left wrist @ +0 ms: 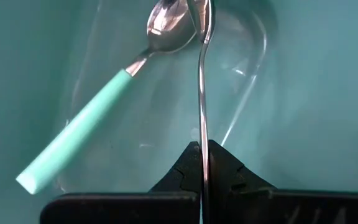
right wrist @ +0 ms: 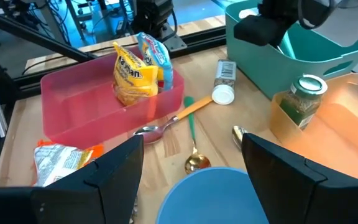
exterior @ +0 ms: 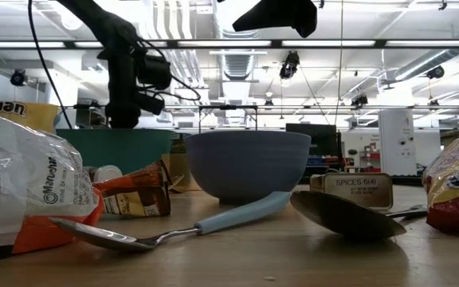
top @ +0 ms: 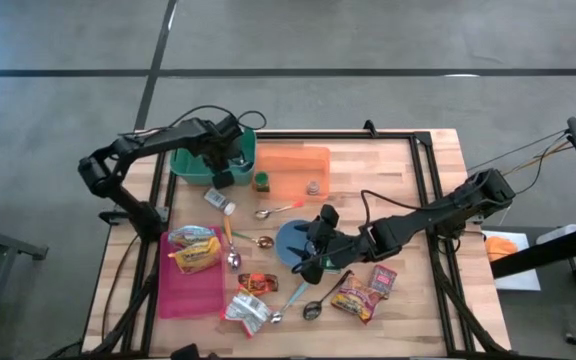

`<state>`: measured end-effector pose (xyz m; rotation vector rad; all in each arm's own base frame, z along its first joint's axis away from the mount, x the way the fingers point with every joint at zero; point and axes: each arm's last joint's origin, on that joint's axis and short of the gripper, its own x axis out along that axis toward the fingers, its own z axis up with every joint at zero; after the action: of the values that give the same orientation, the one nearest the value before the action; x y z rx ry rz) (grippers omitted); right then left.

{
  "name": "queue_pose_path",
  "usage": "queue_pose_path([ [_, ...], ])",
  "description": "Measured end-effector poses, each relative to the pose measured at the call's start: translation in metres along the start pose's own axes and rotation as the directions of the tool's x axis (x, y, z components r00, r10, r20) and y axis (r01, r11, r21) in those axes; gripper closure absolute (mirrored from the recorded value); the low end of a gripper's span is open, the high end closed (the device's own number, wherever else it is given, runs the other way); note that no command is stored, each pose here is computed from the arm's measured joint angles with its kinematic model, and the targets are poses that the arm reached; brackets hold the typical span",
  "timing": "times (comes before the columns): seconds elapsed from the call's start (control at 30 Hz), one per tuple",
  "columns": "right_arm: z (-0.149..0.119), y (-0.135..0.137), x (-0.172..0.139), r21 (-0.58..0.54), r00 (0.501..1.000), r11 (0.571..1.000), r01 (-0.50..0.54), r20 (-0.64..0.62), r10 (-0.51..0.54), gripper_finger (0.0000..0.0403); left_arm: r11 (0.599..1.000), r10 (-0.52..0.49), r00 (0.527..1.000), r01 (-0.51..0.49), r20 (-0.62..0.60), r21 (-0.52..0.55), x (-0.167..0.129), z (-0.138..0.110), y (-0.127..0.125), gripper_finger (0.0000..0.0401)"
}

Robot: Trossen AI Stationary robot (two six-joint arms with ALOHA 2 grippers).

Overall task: Pick & Place Food Item
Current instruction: Put the silver spoon into the green bin

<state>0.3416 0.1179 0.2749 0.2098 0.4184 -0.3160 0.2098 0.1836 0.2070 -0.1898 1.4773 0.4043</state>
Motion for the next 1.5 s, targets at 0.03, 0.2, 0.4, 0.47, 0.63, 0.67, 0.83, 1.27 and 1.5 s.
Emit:
queue_pose_path([
  [0.03,0.000,0.000,0.000,0.004,1.000,1.000,-0.001,0.000,0.001,0.0137,1.000,-0.003,1.000,0.003,-0.005,-0.005,0.002,-0.001,0.001,0.0401],
  [0.2,-0.001,0.002,-0.001,0.016,1.000,1.000,-0.005,-0.001,0.005,0.0137,0.999,-0.012,0.999,0.011,-0.037,-0.033,0.010,-0.010,0.006,0.0401],
  [0.4,-0.001,0.001,-0.001,0.021,1.000,1.000,-0.003,0.000,0.003,0.0137,0.998,-0.016,0.998,0.012,-0.063,-0.067,0.018,-0.019,0.013,0.0401],
  [0.47,-0.001,0.001,-0.001,0.021,1.000,1.000,-0.003,0.001,0.003,0.0137,0.997,-0.019,0.998,0.015,-0.064,-0.071,0.019,-0.020,0.015,0.0401],
  [0.63,-0.001,0.001,-0.001,0.019,1.000,1.000,-0.003,0.001,0.003,0.0137,0.997,-0.025,0.998,0.021,-0.053,-0.073,0.019,-0.020,0.015,0.0401],
  [0.67,-0.001,0.002,-0.001,0.019,1.000,1.000,-0.003,0.001,0.003,0.0137,0.997,-0.029,0.998,0.026,-0.051,-0.073,0.019,-0.020,0.015,0.0401],
  [0.83,-0.001,0.001,0.000,0.020,1.000,1.000,-0.002,0.001,0.002,0.0137,0.996,-0.054,0.998,0.051,-0.038,-0.075,0.019,-0.019,0.015,0.0401],
  [1.27,-0.001,0.001,0.000,0.019,1.000,1.000,-0.002,0.000,0.002,0.0137,0.993,-0.097,0.995,0.095,-0.027,-0.077,0.019,-0.019,0.013,0.0401],
  [1.5,-0.001,0.002,0.000,0.018,1.000,1.000,-0.002,0.000,0.002,0.0137,0.993,-0.097,0.995,0.095,-0.028,-0.077,0.019,-0.019,0.013,0.0401],
])
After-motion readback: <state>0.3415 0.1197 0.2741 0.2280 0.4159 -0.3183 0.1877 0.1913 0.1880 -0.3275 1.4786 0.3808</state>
